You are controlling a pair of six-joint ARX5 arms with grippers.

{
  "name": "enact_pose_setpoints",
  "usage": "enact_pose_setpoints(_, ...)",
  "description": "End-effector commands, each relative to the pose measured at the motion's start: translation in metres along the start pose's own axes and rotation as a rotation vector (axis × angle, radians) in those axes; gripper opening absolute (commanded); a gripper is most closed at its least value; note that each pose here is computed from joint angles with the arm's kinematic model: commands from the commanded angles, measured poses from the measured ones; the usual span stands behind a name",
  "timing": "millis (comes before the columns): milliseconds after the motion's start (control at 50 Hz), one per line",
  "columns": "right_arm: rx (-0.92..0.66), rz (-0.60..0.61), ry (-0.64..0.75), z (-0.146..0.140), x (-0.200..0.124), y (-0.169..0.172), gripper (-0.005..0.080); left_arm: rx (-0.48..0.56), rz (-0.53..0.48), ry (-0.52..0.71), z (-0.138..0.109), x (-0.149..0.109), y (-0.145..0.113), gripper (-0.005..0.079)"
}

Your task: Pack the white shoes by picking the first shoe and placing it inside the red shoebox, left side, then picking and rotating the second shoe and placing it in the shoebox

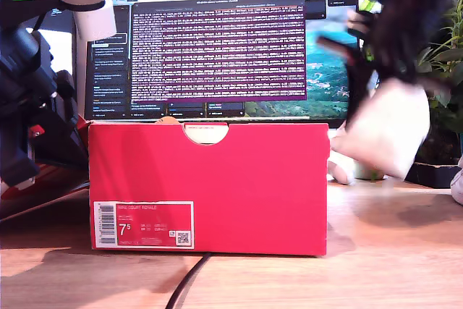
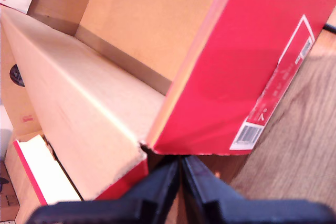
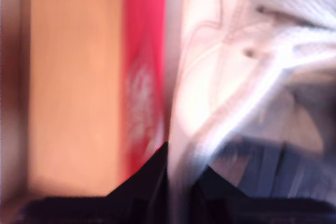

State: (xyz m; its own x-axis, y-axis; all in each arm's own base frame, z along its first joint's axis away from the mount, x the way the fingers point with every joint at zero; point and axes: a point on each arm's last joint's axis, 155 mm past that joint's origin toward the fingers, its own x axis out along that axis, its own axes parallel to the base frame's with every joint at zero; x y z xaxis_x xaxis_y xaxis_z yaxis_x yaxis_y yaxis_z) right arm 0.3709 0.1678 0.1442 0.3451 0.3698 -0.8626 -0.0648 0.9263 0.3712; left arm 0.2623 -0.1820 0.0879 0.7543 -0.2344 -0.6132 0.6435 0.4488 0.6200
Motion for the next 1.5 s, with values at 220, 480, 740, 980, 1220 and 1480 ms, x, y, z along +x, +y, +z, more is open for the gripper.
enact_pose_setpoints(220,-0.147,0.168,-0.148,0.027,-0.054,0.107,-0.0013,-0.013,0.007,-0.013,0.006,0.001,0.003,-0.0019)
enact_pose_setpoints(480,-0.18,0.258,-0.179,0.02,-0.056,0.156,-0.0013,-0.013,0.007,-0.013,0.006,0.001,0.003,-0.0019)
enact_pose_setpoints(740,-0.164,0.276,-0.165,0.014,-0.035,0.177,-0.0013,-0.013,0.007,-0.013,0.006,0.001,0.003,-0.0019)
enact_pose_setpoints(980,-0.143,0.276,-0.115,0.003,-0.001,0.19,-0.0013,-0.013,0.007,-0.013,0.006,0.001,0.003,-0.0018)
enact_pose_setpoints(1220,-0.129,0.258,-0.067,-0.008,0.029,0.194,-0.0013,-0.013,0.008,-0.013,0.006,0.001,0.003,-0.0018)
enact_pose_setpoints(1480,-0.12,0.226,-0.051,-0.01,0.061,0.19,-0.0013,-0.013,0.008,-0.013,0.006,0.001,0.003,-0.0018)
